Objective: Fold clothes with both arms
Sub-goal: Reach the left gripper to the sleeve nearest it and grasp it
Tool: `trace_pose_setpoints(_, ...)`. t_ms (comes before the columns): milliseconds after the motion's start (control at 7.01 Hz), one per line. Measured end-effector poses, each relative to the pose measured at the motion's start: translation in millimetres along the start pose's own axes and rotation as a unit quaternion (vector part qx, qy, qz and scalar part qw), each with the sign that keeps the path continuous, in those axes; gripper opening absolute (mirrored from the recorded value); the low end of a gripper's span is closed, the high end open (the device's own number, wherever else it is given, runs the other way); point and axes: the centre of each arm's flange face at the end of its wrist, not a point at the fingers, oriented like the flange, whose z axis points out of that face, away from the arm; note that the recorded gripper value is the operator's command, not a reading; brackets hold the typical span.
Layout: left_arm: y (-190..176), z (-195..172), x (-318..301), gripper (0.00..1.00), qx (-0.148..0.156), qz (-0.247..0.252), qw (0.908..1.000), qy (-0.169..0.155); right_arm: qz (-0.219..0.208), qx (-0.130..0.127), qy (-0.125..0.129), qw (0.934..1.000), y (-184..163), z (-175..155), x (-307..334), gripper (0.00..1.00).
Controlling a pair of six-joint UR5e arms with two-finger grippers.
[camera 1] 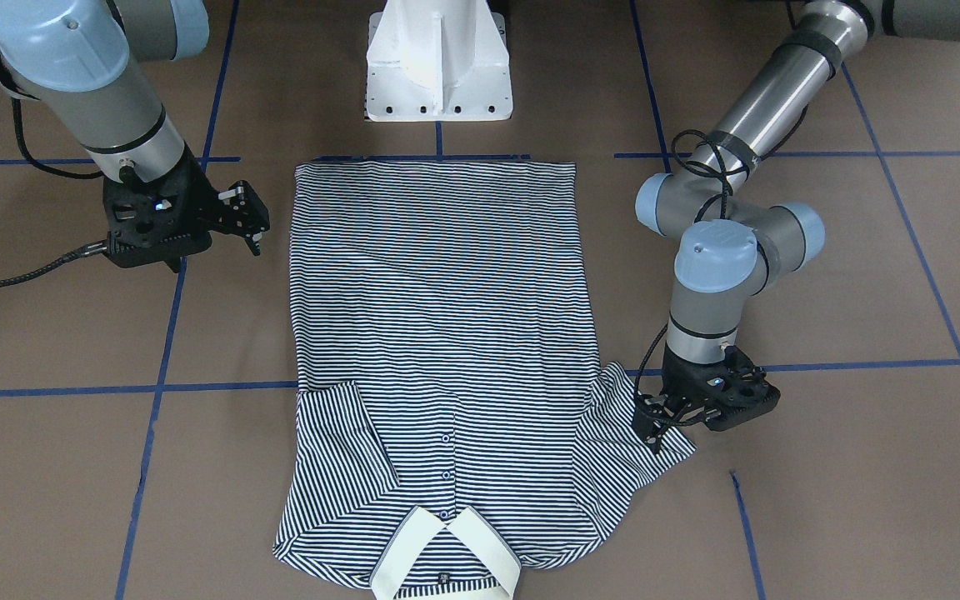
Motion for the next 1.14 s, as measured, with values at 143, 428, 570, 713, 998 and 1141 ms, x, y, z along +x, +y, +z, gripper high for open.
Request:
trace_pose_setpoints(143,-0.1,2.5,-1.0,0.84,0.001,0.001,1.0,-0.001,0.002,0.0,0.0,1.0,-0.1,-0.1,-0.2,1.0)
trace_pose_setpoints(428,-1.3,2.0,1.4,0.61,0.003,0.002,1.0,0.001,0.003,0.0,0.0,1.0,-0.1,-0.1,-0.2,1.0)
trace_pose_setpoints(570,-2.0,0.4,4.7,0.45,0.004,0.002,1.0,0.003,0.003,0.0,0.0,1.0,0.0,0.2,0.1,1.0)
trace_pose_setpoints(713,-2.7,-1.1,7.7,0.3,0.004,0.003,1.0,0.005,0.003,-0.001,0.001,1.0,0.2,0.7,0.7,1.0)
trace_pose_setpoints(998,-3.3,-2.6,10.5,0.0,0.004,0.003,1.0,0.007,0.005,-0.003,0.003,1.0,0.6,2.7,2.5,1.0)
trace_pose_setpoints(1141,-3.7,-4.2,12.7,0.0,0.004,0.003,1.0,0.008,0.006,-0.003,0.003,1.0,0.6,3.6,3.2,1.0)
